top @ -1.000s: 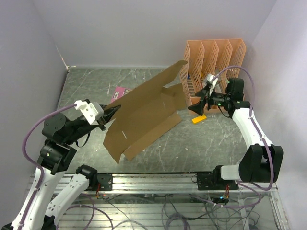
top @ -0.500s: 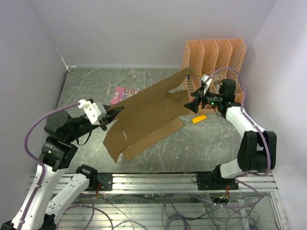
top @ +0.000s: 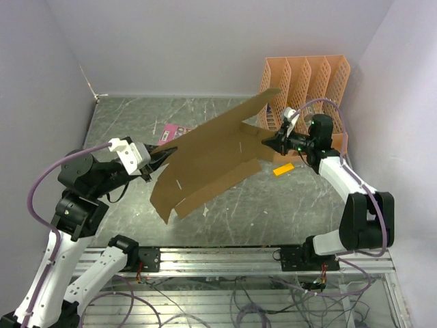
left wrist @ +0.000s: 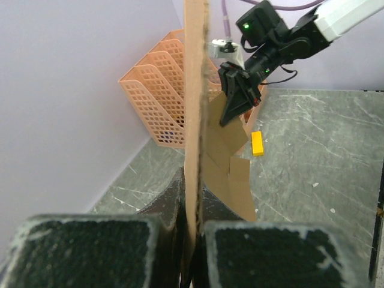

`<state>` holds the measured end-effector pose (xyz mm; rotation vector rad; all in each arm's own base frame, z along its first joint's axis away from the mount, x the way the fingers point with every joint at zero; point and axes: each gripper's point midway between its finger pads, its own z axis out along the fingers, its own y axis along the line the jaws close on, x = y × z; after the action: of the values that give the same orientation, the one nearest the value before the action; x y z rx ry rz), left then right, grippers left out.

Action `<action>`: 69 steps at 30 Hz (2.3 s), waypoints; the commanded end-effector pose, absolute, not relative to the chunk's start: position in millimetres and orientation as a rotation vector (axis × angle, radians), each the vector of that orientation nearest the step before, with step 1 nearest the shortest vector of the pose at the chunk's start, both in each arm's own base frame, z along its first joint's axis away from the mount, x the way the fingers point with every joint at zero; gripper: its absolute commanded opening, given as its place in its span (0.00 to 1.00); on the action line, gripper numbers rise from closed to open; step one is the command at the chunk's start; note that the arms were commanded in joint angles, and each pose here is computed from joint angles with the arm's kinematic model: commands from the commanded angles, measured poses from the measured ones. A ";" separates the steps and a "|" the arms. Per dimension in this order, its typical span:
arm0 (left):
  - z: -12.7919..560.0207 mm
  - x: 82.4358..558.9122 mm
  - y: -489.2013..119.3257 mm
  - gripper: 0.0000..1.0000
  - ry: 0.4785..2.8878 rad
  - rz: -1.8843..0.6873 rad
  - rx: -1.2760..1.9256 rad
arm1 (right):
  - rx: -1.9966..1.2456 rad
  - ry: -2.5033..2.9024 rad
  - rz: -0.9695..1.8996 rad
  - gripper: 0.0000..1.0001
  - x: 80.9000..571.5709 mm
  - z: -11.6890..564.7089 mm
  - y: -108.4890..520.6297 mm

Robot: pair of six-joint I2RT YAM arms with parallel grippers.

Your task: Fold the paper box

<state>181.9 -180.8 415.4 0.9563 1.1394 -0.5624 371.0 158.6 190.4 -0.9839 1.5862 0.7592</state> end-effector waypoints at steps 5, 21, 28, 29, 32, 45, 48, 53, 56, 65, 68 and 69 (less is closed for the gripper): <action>430.2 193.9 -193.8 0.07 1.103 -0.596 0.974 | -0.827 1.437 0.603 0.00 377.1 247.3 151.4; 348.0 175.0 -191.5 0.07 1.337 -0.753 0.929 | -0.883 1.556 0.639 0.00 326.9 172.1 156.0; 329.8 175.7 -196.6 0.07 1.421 -0.824 0.916 | -0.961 1.566 0.677 0.07 305.1 156.9 158.9; 327.7 176.2 -197.0 0.07 1.434 -0.830 0.913 | -0.981 1.573 0.671 0.09 302.3 153.4 158.0; 322.8 175.2 -196.8 0.07 1.465 -0.841 0.910 | -1.024 1.597 0.668 0.17 292.6 144.3 156.1; 327.0 176.9 -192.7 0.07 1.486 -0.816 0.890 | -1.058 1.686 0.611 0.31 275.7 143.5 143.7; 328.7 177.3 -193.0 0.07 1.477 -0.819 0.882 | -1.042 1.697 0.594 0.25 277.0 143.0 141.4; 334.7 176.9 -195.9 0.07 1.454 -0.852 0.854 | -0.970 1.746 0.635 0.03 294.6 138.4 143.9; 340.3 175.8 -195.7 0.07 1.444 -0.858 0.842 | -0.954 1.763 0.673 0.00 303.2 137.6 147.6; 349.7 183.7 -196.3 0.07 1.446 -0.829 0.853 | -0.957 1.632 0.637 0.00 304.9 167.4 150.7; 350.0 185.1 -197.6 0.07 1.453 -0.823 0.880 | -0.968 1.670 0.630 0.12 307.7 162.5 147.9; 350.3 185.3 -197.7 0.07 1.452 -0.822 0.884 | -0.973 1.682 0.633 0.21 307.6 160.2 147.2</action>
<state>188.9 -195.7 342.7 0.8530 1.4599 -0.8154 301.7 148.4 154.8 -0.9587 1.6847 0.6463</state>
